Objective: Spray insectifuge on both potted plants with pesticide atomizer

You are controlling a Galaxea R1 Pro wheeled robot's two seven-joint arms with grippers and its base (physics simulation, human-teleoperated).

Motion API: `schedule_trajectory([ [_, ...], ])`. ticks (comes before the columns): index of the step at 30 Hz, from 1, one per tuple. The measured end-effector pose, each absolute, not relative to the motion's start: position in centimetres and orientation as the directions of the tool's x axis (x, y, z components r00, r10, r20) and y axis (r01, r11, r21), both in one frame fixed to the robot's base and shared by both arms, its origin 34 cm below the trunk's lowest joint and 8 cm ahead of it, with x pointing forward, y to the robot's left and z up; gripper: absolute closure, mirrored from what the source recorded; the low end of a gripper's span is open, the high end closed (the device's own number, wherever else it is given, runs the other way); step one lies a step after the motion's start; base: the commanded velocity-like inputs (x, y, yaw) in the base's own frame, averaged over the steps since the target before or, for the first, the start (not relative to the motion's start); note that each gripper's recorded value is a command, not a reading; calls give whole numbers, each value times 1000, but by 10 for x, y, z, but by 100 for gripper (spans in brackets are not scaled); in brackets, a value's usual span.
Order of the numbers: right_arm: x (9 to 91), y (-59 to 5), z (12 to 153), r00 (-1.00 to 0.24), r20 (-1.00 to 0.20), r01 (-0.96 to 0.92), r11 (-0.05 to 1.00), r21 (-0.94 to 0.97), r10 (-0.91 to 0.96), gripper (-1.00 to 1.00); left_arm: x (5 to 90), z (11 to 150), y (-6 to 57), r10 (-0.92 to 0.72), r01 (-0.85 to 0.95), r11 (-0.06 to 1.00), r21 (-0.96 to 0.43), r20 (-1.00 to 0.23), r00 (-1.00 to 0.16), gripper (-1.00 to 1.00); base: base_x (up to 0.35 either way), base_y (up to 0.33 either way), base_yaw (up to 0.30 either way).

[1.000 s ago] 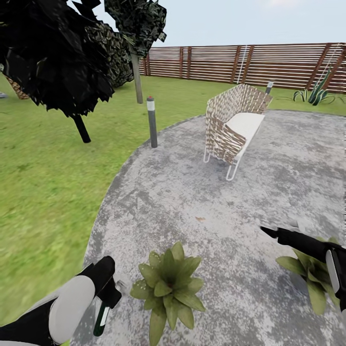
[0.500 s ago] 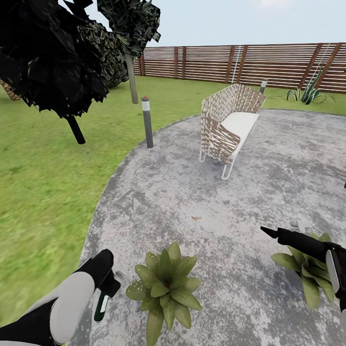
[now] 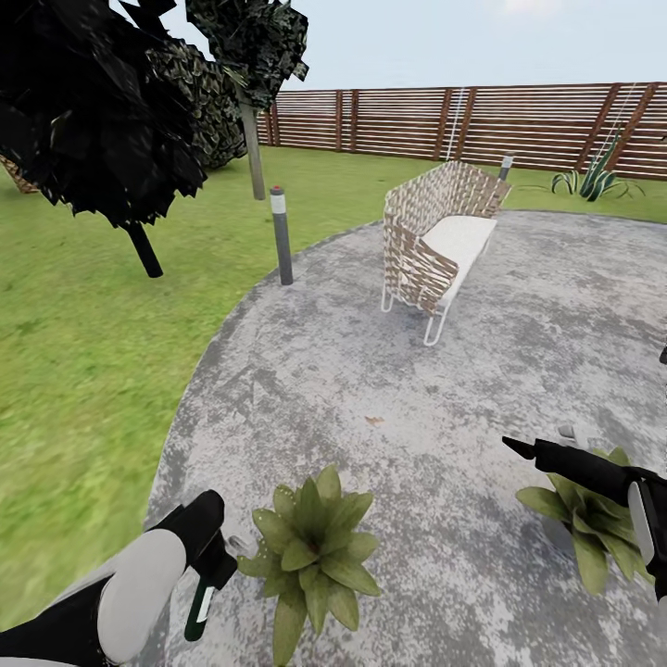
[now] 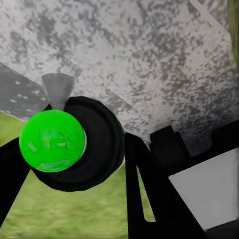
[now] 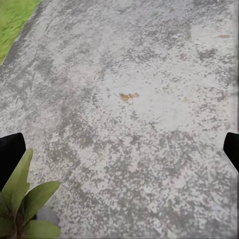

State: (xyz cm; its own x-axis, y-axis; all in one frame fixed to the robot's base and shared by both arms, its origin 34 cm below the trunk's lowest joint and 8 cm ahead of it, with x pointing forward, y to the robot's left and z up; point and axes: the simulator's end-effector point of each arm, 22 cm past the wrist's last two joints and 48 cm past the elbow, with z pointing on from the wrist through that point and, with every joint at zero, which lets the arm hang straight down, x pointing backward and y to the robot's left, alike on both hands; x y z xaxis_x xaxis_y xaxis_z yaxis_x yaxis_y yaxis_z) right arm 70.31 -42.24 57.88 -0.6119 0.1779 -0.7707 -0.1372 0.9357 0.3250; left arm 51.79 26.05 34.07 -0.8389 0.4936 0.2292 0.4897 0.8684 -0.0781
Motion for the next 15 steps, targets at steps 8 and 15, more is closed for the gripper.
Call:
schedule_trajectory([
  [8, 703, -423, 577, -614, -769, -136, 936, 325, 178, -100, 516, 339, 263, 494, 491, 868, -77, 235, -837, 100, -3, -12, -164],
  [15, 703, -423, 574, -618, -766, -135, 936, 325, 177, -100, 516, 338, 264, 492, 489, 869, -78, 238, -837, 100, 0, 67, -255],
])
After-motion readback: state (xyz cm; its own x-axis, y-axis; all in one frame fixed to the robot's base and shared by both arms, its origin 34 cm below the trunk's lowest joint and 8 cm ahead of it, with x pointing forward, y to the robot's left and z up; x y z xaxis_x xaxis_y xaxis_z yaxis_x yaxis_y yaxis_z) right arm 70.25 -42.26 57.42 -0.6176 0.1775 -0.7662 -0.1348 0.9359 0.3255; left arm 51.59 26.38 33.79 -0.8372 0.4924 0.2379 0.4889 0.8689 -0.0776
